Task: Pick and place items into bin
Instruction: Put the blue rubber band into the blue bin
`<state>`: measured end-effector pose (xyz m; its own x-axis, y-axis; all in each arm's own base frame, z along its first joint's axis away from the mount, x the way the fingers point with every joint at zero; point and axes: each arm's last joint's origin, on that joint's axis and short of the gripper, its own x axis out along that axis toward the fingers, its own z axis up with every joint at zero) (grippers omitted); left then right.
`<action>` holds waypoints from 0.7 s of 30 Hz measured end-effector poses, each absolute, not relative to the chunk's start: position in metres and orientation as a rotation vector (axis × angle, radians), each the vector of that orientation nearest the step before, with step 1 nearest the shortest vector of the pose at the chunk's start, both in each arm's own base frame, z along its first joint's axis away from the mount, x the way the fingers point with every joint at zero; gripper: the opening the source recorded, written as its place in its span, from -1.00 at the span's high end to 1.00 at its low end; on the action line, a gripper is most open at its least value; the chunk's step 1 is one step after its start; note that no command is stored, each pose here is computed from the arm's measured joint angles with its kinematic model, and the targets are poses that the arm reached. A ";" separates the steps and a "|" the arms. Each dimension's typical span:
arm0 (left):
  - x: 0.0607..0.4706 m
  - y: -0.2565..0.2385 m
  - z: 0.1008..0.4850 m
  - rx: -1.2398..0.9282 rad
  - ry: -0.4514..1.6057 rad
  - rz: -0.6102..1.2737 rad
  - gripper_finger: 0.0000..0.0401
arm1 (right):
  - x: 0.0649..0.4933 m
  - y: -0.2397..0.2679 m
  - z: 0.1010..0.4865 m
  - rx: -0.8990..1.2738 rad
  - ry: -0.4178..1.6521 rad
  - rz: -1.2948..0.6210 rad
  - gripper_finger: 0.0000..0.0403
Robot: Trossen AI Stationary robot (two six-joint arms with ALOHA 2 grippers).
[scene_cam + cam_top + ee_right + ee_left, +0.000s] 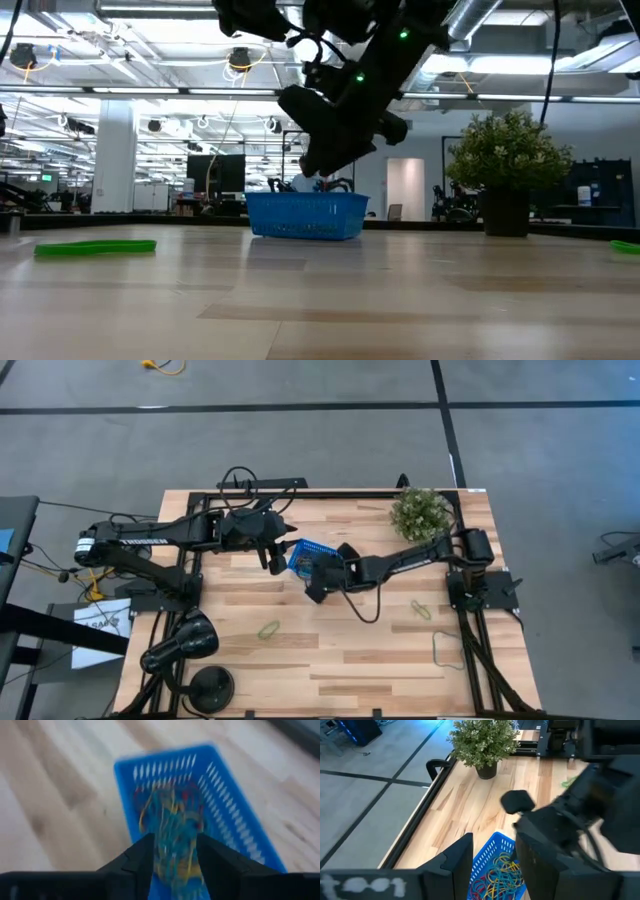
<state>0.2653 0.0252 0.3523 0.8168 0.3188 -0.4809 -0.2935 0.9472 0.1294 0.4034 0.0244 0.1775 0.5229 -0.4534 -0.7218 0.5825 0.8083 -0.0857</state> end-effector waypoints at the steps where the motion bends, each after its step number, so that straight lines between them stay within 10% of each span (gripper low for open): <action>1: 0.265 0.025 0.352 0.050 0.525 0.327 0.30 | 0.400 0.029 0.176 0.158 0.842 -0.617 0.28; 21: 0.261 0.026 0.346 0.000 0.587 0.403 0.30 | 0.235 0.148 0.272 0.137 1.010 -0.687 0.39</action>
